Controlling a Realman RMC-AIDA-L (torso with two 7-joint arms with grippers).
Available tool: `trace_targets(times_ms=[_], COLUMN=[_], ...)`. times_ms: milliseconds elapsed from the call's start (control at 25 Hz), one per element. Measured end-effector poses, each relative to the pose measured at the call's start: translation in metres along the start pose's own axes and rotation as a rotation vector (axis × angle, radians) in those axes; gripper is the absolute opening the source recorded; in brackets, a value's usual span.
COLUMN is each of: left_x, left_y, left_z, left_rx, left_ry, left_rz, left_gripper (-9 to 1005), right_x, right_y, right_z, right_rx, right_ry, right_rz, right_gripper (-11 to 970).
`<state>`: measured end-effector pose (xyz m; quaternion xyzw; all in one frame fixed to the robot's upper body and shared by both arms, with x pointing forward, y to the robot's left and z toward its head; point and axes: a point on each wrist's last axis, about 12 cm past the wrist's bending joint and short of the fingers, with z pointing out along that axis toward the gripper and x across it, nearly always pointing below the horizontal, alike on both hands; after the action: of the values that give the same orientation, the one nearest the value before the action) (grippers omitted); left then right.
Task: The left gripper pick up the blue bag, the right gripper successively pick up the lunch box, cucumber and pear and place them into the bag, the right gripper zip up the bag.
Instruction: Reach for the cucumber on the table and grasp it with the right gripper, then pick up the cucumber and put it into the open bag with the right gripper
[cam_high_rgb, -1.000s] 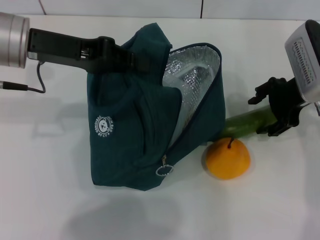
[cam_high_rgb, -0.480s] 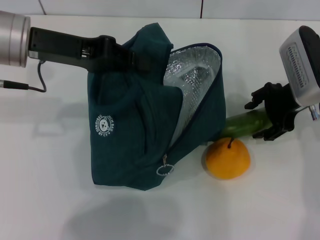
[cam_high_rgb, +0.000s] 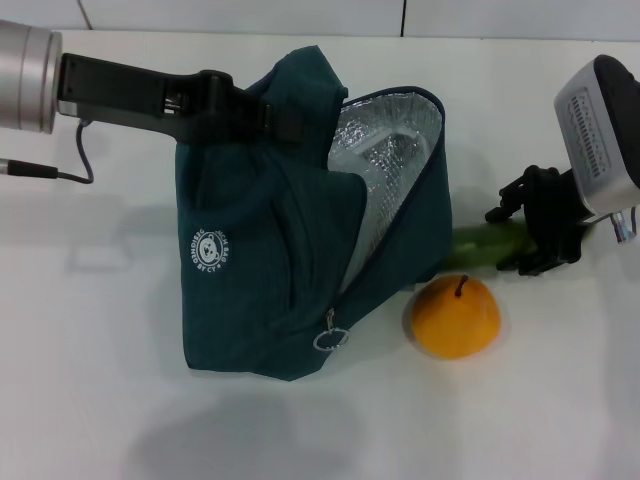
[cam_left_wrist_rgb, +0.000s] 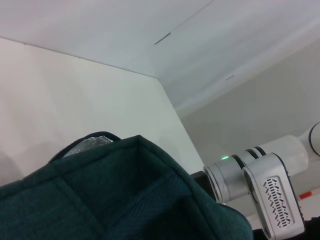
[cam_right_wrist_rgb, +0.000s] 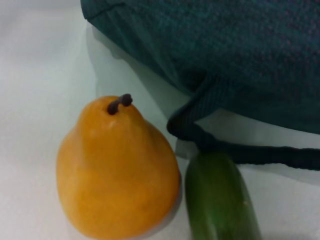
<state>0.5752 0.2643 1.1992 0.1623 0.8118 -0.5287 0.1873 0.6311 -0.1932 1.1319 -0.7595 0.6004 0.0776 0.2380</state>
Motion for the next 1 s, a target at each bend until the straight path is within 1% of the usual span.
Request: trace_targets(times_ms=[320,480,680,880,1000], left_x=[0.002,0.003,0.003,0.004,0.003], left_y=[0.001,0.002,0.002,0.003,0.003], left_z=[-0.001,-0.002,-0.003,-0.004,-0.003], left_rx=[0.001,-0.001,-0.004,-0.002,-0.001], left_ry=[0.002,0.001,-0.002,-0.005,-0.005], left_rz=[-0.004,-0.009,-0.01,-0.014,-0.011], left_gripper=[38,38,38,38,38], right_x=[-0.003,-0.003,0.009,0.03,0.045], right_y=[-0.001,-0.002,0.002,0.013,0.018], right_z=[-0.002,-0.011,-0.027,-0.036,-0.045], right_rx=[0.004,0.021,0.063,0.085,0.143], right_ry=[-0.013,-0.013,0.033,0.085,0.093], right_rz=[0.008,0.028,0.091,0.176,0.253], right_gripper=[574,538,537,538,538])
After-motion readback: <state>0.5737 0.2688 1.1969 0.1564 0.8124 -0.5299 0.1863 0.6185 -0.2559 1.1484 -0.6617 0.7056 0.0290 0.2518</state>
